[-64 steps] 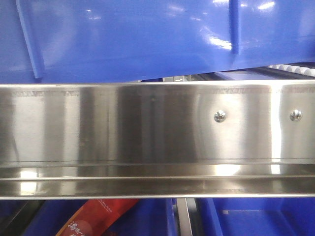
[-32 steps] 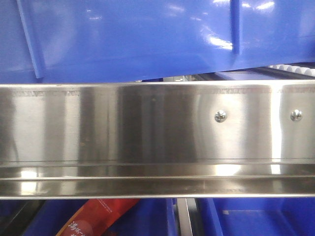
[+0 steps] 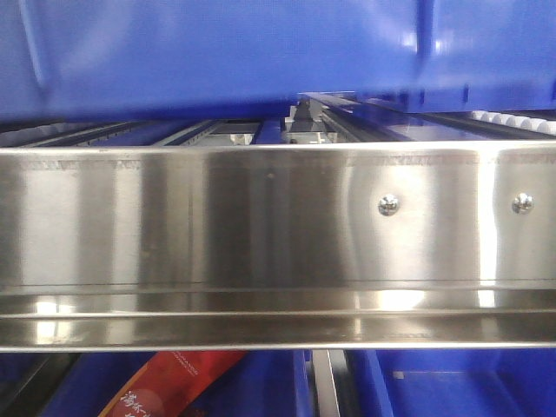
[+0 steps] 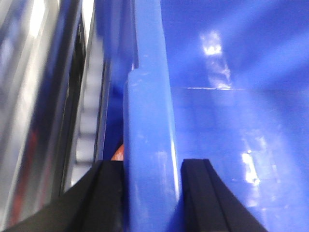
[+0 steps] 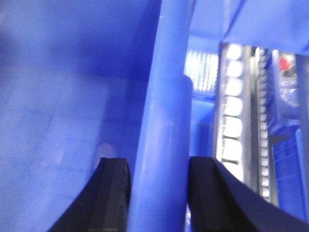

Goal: Move blue bin to conveyor side
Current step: 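Pull the gripped blue bin off the roller shelf toward the robot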

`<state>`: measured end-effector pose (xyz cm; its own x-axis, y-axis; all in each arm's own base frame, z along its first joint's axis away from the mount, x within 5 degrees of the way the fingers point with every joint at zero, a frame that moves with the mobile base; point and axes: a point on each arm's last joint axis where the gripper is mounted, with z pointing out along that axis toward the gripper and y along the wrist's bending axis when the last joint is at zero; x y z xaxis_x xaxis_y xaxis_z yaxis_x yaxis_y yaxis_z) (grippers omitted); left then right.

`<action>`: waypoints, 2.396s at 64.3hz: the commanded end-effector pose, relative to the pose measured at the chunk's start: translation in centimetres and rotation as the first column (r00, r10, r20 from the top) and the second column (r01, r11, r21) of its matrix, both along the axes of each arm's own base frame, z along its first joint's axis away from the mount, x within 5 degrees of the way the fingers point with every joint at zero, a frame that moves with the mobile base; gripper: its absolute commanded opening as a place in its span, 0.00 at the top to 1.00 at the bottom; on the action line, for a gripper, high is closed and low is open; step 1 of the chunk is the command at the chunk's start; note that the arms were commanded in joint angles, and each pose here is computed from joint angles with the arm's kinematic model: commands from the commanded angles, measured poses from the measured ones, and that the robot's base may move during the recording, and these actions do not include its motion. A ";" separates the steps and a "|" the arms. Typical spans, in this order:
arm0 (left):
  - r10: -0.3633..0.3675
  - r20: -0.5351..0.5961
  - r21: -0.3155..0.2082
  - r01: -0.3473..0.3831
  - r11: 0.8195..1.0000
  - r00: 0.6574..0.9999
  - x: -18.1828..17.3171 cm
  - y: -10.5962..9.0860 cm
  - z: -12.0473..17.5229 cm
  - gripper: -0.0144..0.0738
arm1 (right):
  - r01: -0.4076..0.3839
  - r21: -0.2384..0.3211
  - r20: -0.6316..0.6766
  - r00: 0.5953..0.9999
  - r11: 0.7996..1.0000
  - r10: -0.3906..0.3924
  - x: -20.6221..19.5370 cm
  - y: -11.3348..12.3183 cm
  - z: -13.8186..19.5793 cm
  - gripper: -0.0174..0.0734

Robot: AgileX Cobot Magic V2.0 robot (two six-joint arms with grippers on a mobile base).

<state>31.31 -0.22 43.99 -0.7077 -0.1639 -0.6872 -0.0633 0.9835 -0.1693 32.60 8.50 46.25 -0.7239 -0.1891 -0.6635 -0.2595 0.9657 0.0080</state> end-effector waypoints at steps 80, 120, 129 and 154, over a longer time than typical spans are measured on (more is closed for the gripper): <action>-0.037 0.173 -0.002 0.038 0.999 0.984 -13.7 -0.6 5.4 0.86 | 0.040 0.124 0.260 0.963 0.991 -0.071 -17.0 -4.5 3.4 0.90; -0.039 0.168 -0.004 0.041 0.999 0.985 -14.0 -0.6 4.8 0.86 | 0.038 0.129 0.277 0.958 0.991 -0.073 -16.9 -4.4 3.6 0.90; -0.039 0.168 -0.004 0.041 0.999 0.985 -14.0 -0.6 4.8 0.86 | 0.038 0.129 0.277 0.958 0.991 -0.073 -16.9 -4.4 3.6 0.90; -0.039 0.168 -0.004 0.041 0.999 0.985 -14.0 -0.6 4.8 0.86 | 0.038 0.129 0.277 0.958 0.991 -0.073 -16.9 -4.4 3.6 0.90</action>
